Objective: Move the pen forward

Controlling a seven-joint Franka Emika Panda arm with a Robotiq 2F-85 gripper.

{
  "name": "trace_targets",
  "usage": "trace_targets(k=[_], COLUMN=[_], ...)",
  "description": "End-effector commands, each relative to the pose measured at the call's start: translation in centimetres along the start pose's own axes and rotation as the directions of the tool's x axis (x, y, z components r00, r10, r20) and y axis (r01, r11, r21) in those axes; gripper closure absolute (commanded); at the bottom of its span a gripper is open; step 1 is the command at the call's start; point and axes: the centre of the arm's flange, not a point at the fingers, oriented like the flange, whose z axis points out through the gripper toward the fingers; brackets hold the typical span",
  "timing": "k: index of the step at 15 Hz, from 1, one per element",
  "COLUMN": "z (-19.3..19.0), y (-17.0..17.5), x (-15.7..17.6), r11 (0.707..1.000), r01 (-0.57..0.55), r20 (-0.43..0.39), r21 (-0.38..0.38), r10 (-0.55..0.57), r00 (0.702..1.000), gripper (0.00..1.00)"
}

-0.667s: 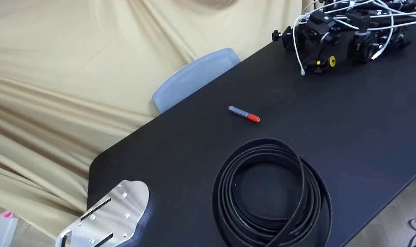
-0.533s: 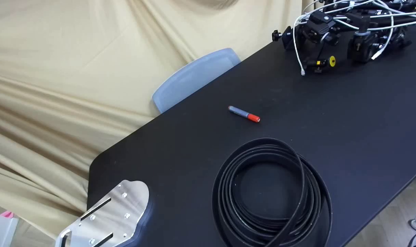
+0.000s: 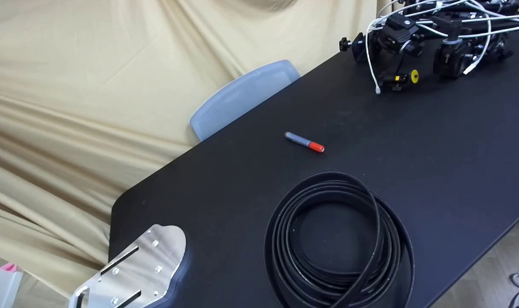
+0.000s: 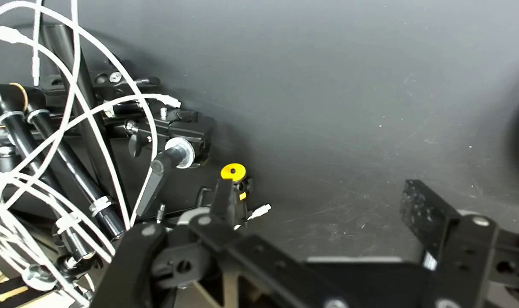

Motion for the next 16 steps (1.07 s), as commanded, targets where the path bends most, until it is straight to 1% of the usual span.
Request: trace_targets(k=[1, 3, 5, 8, 11, 13, 16], z=[0.0, 0.0, 1.1, 4.0, 6.9, 9.0, 11.5], y=[0.0, 0.0, 0.0, -1.1, -3.7, -5.8, -9.4], x=[0.0, 0.0, 1.0, 4.0, 7.0, 9.1, 12.4], r11=[1.0, 1.0, 1.0, 1.0, 1.0, 0.997, 0.992], r01=[0.0, 0.0, -0.01, -0.015, -0.019, -0.041, -0.07], r20=[0.0, 0.0, -0.005, -0.052, -0.077, -0.059, -0.05], r21=[0.0, 0.0, -0.013, -0.012, 0.019, 0.069, 0.109], r10=[0.0, 0.0, 0.01, 0.014, 0.021, 0.045, 0.075], r00=[1.0, 1.0, 1.0, 0.999, 0.997, 0.997, 0.996], gripper=[0.0, 0.0, 0.0, 0.0, 0.0, 0.0, 0.0])
